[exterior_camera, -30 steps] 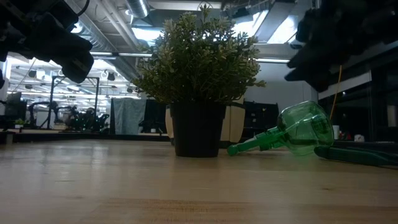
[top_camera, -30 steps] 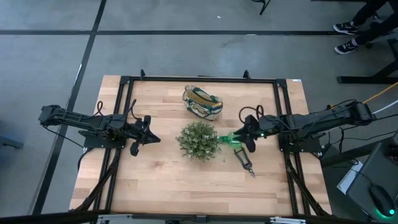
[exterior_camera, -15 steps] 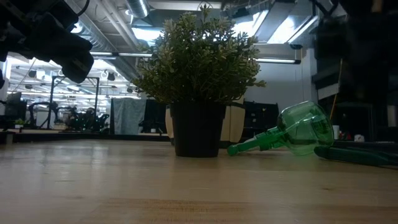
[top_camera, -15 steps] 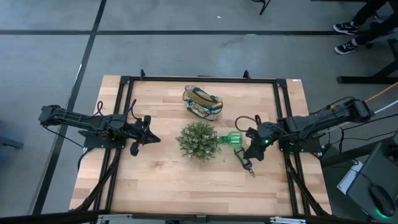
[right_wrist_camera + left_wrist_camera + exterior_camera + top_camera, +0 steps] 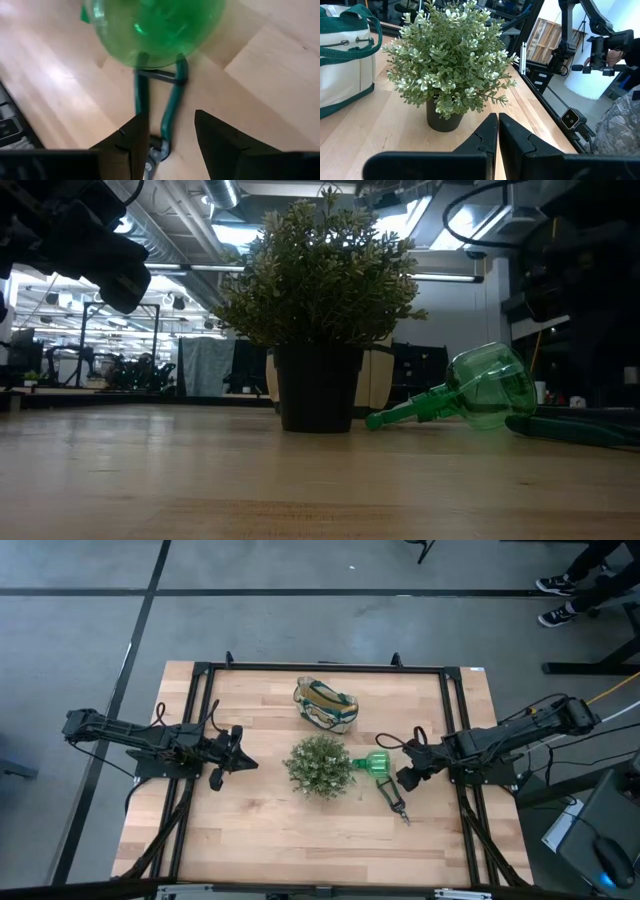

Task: Pick & Place Garden tools in Gardening bag
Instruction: Put the green fruit pruner into the green gardening bag

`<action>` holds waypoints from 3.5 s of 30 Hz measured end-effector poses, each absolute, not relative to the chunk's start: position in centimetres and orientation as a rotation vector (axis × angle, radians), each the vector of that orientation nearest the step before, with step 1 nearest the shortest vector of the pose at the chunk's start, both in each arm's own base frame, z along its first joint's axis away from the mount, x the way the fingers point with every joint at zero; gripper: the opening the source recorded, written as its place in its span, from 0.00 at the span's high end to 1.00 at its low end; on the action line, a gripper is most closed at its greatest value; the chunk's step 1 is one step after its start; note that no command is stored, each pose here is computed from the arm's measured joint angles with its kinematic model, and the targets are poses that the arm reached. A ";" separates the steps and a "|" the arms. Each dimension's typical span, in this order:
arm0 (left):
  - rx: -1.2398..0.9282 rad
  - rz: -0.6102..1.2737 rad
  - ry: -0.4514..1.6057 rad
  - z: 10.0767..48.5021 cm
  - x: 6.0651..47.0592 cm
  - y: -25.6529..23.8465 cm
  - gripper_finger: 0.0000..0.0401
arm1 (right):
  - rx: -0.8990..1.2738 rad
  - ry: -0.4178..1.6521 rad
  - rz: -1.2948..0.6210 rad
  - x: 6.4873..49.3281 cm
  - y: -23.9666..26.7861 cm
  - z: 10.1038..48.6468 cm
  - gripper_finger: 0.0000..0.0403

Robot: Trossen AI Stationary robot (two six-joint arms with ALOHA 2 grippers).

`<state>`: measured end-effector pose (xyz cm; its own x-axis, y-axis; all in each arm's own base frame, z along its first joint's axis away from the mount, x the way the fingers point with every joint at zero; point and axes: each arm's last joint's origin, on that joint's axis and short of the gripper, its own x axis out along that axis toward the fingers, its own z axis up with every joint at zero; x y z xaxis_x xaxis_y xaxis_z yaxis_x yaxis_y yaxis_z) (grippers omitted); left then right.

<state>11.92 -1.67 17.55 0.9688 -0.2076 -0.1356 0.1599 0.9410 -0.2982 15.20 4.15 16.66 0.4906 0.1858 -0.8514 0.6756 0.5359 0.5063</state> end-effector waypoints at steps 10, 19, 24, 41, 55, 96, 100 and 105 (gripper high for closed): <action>-0.289 -0.174 0.164 17.6 11.9 -1.6 0.97 | 0.955 1.098 -0.428 16.3 4.4 15.0 0.60; -0.289 -0.174 0.165 17.5 11.9 -1.6 0.98 | 0.962 1.077 -0.414 18.1 4.8 13.7 0.60; -0.289 -0.174 0.164 17.6 11.9 -1.6 0.97 | 0.943 1.122 -0.449 18.2 4.9 12.8 0.60; -0.289 -0.174 0.164 17.6 11.9 -1.6 0.97 | 0.981 1.137 -0.559 18.1 4.8 12.3 0.65; -0.289 -0.174 0.164 17.6 11.9 -1.6 0.97 | 1.001 1.146 -0.597 17.9 4.7 12.1 0.90; -0.289 -0.174 0.165 17.5 11.9 -1.6 0.98 | 0.797 0.956 -0.433 22.6 4.7 23.1 0.91; -0.289 -0.174 0.165 17.5 11.9 -1.6 0.98 | 0.732 0.897 -0.432 23.4 3.8 25.3 0.91; -0.289 -0.174 0.164 17.6 11.9 -1.6 0.97 | 0.671 0.813 -0.433 24.1 2.6 27.7 0.91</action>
